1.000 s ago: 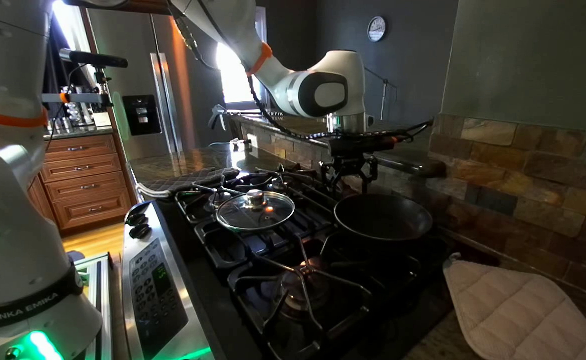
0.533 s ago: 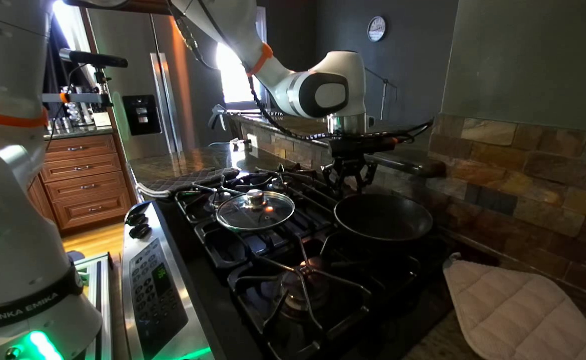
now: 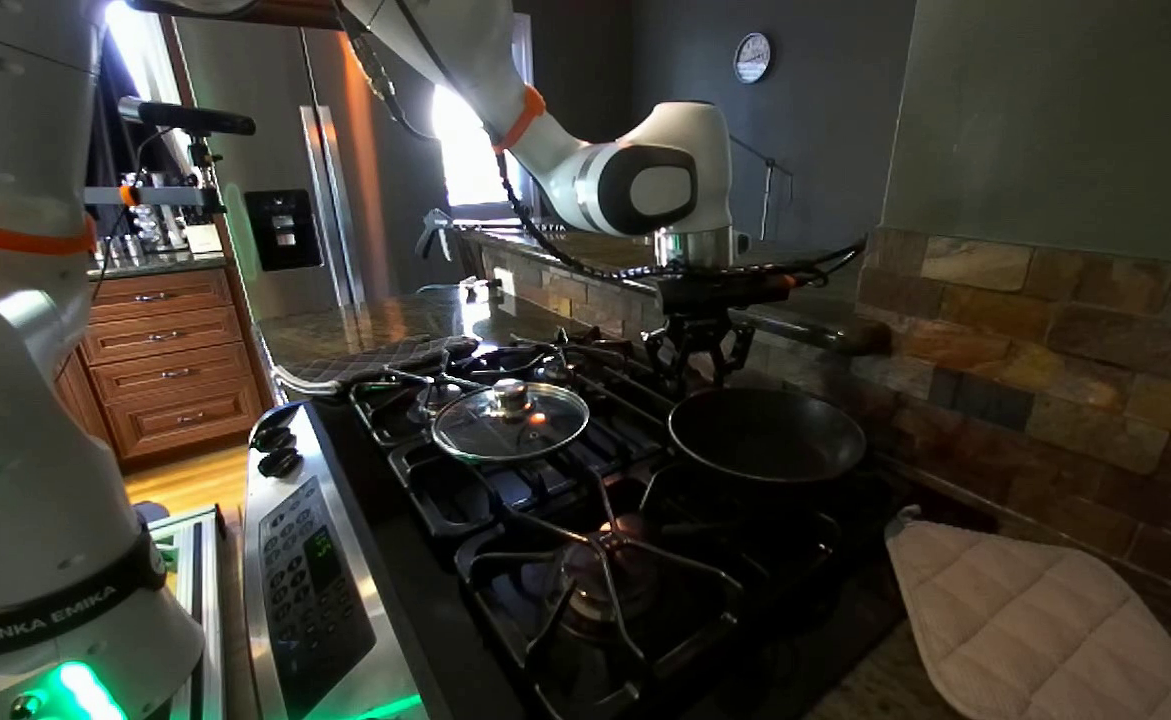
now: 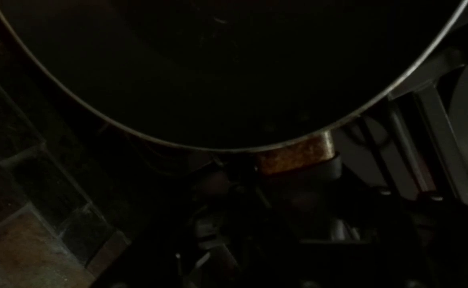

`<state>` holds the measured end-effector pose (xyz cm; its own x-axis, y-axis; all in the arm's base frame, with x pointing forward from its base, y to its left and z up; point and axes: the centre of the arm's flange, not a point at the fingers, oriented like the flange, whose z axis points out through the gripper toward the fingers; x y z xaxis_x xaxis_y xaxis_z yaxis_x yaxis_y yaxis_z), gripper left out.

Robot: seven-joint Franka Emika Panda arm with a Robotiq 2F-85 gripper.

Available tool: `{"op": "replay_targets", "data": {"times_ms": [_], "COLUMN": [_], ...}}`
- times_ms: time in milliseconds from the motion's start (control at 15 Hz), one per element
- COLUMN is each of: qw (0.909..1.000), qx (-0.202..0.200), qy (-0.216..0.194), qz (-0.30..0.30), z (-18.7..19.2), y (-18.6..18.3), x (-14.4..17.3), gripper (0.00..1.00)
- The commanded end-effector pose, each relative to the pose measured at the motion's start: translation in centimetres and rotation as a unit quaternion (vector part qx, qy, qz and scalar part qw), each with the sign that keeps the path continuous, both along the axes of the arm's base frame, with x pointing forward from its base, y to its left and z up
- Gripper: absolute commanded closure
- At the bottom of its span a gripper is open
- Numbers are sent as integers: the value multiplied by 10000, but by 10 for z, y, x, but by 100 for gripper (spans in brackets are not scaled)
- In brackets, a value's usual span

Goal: Move the pan downwards and put the lid on it

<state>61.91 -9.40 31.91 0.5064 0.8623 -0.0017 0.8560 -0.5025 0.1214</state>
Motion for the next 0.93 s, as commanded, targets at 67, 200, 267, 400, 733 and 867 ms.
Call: {"op": "replay_targets", "data": {"times_ms": [67,200,267,400,733,867], "qw": [9996,9993,9990,9984,9956,9930], "qx": [-75,-95,-136,-193,-331,-450], "qy": [-46,-35,-23,2,-11,6], "qz": [-264,-368,-428,-523,-873,-1088], "z": [6,8,8,8,12,13], "y": [-2,-2,-2,-3,-4,-5], "x": [1,-2,-2,-3,-9,-11], "gripper": [78,78,78,78,78,78]}}
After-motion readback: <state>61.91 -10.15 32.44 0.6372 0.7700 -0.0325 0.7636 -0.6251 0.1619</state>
